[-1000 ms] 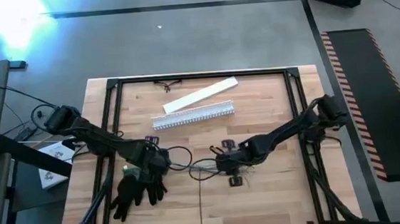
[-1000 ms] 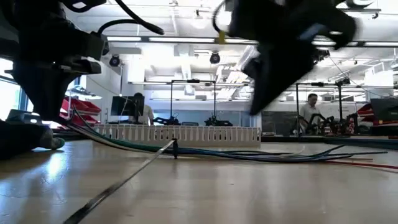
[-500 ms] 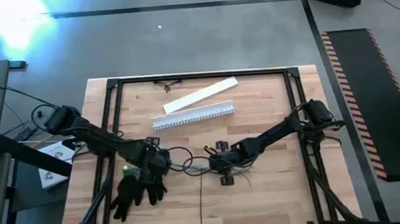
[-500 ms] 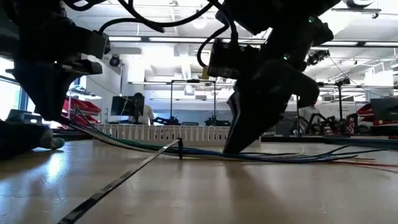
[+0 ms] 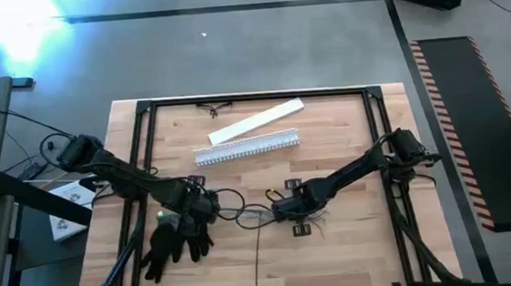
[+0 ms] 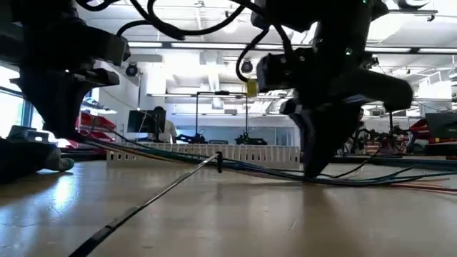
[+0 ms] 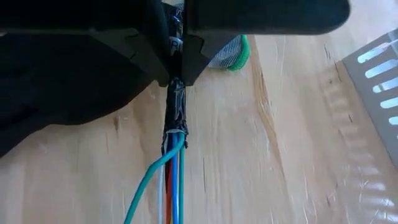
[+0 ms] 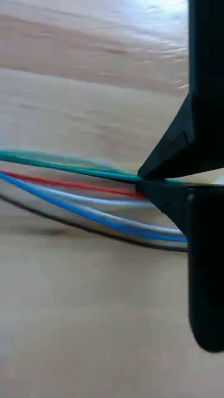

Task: Ziptie cables
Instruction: Wrap the black zip tie on the cable

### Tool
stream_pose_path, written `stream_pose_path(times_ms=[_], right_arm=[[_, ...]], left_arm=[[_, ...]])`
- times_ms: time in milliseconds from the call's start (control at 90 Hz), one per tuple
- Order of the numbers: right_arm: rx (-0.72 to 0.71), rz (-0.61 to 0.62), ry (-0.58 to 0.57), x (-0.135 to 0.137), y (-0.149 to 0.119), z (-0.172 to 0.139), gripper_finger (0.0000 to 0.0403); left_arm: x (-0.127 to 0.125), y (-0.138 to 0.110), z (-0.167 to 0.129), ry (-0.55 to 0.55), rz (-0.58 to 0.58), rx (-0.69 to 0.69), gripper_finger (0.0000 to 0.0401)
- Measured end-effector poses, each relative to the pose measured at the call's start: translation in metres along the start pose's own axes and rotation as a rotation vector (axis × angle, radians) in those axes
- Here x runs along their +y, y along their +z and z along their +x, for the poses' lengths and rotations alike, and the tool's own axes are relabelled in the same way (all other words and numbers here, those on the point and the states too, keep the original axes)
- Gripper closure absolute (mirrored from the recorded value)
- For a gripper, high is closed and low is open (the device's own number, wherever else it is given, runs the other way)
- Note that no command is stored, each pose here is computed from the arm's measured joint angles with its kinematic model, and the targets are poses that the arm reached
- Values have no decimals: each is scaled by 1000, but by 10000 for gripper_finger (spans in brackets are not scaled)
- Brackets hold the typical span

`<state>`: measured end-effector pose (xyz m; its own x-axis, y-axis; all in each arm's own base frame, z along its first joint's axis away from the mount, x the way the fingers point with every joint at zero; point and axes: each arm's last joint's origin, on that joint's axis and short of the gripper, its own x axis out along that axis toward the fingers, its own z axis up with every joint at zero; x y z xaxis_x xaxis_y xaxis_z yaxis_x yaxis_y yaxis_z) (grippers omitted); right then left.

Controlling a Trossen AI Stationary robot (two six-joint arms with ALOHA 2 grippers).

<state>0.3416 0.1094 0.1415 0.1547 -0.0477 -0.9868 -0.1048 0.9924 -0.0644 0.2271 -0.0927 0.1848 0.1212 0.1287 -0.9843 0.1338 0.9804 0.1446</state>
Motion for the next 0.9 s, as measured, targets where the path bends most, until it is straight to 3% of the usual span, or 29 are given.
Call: stream_pose_path(times_ms=[422,556,744,900], right_arm=[[237,-20,-33,7,-25,-4,403],[325,0,-107,10,-37,-6,403],[216,41,-152,15,-36,-26,403],[-27,96,-184,14,-20,-40,401]], left_arm=[[0,1,0,1,-2,-8,397],[0,-1,0,4,1,9,397],[0,0,0,4,-11,1,397],[0,0,0,5,-17,-2,397]])
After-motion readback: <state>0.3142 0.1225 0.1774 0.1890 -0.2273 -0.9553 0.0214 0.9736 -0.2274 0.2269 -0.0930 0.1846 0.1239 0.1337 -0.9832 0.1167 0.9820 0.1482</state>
